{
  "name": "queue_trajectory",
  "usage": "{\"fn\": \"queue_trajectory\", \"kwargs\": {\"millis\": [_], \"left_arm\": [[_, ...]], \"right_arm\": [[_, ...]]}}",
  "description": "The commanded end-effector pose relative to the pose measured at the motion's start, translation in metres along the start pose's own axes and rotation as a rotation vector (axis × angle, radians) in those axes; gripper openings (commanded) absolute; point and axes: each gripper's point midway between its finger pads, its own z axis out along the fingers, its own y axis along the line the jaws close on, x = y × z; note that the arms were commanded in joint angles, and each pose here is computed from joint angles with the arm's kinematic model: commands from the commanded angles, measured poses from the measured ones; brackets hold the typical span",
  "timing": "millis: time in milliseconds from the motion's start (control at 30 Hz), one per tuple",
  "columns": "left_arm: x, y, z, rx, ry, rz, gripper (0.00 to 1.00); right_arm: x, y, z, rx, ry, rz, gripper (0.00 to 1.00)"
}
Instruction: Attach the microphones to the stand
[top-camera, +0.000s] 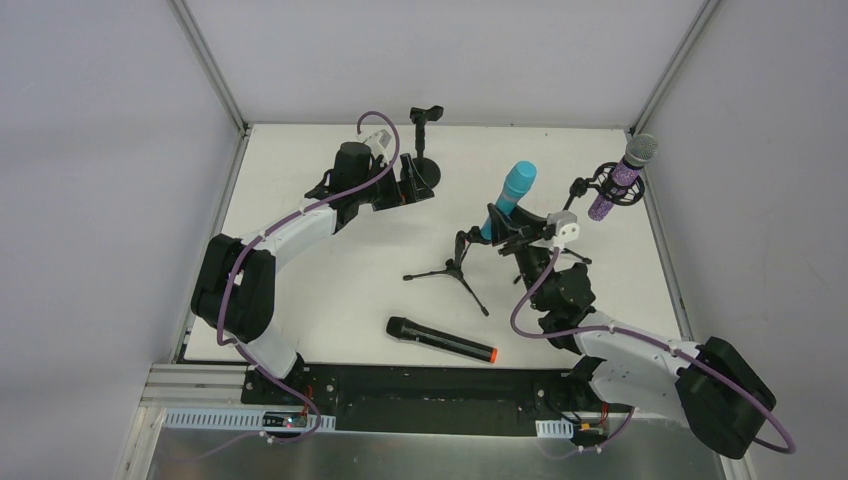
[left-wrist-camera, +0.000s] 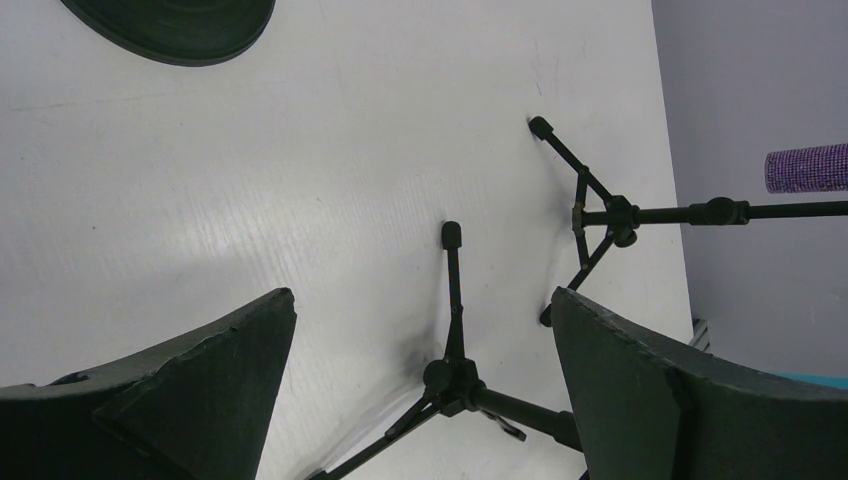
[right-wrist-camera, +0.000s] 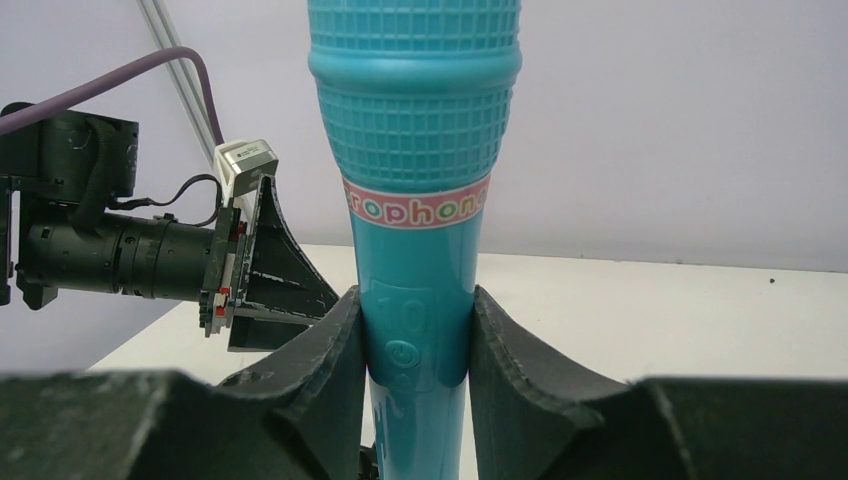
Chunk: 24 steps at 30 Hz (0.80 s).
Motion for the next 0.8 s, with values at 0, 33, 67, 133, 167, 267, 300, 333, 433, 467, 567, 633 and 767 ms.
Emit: {"fn": "queue_trajectory", "kwargs": {"millis": [0, 33, 67, 133, 167, 267, 300, 333, 433, 467, 567, 633, 767], "left_arm": [[-0.015, -0.018, -0.001, 0.057, -0.029, 0.033, 0.98], [-0.015, -0.018, -0.001, 0.057, -0.029, 0.033, 0.98], [-0.015, -0.018, -0.001, 0.057, -0.029, 0.033, 0.98], [-0.016, -0.018, -0.001, 0.057, -0.029, 0.032, 0.98], [-0.016, -0.019, -0.001, 0.059, -0.030, 0.032, 0.98], [-0.016, -0.019, -0.001, 0.060, -0.031, 0.032, 0.98], [-0.016, -0.019, -0.001, 0.060, -0.031, 0.032, 0.98], [-0.017, -0.020, -0.001, 0.061, -0.032, 0.033, 0.98], [-0.016, -0.020, -0.002, 0.061, -0.032, 0.035, 0.98], [-0.017, -0.020, -0.002, 0.062, -0.033, 0.035, 0.98], [-0.017, -0.021, -0.002, 0.064, -0.033, 0.036, 0.98], [-0.017, -0.021, -0.002, 0.064, -0.034, 0.036, 0.98], [-0.017, -0.020, -0.002, 0.064, -0.033, 0.036, 0.98]], "right_arm": [[0.104, -0.014, -0.043, 0.003, 0.342, -0.136, 0.00], [0.106, -0.014, -0.044, 0.005, 0.348, -0.138, 0.00], [0.109, -0.013, -0.045, 0.005, 0.355, -0.138, 0.00], [0.113, -0.013, -0.046, 0.004, 0.365, -0.143, 0.00], [0.115, -0.012, -0.046, 0.000, 0.370, -0.149, 0.00], [0.121, -0.012, -0.045, -0.001, 0.385, -0.170, 0.00], [0.122, -0.012, -0.045, 0.001, 0.387, -0.173, 0.00], [0.122, -0.012, -0.045, 0.004, 0.386, -0.174, 0.00], [0.123, -0.013, -0.045, 0.013, 0.382, -0.177, 0.00], [0.123, -0.013, -0.045, 0.014, 0.381, -0.176, 0.00], [0.117, -0.011, -0.043, 0.017, 0.368, -0.165, 0.00], [0.112, -0.011, -0.042, 0.029, 0.356, -0.152, 0.00], [0.097, -0.007, -0.037, 0.028, 0.335, -0.124, 0.33]]}}
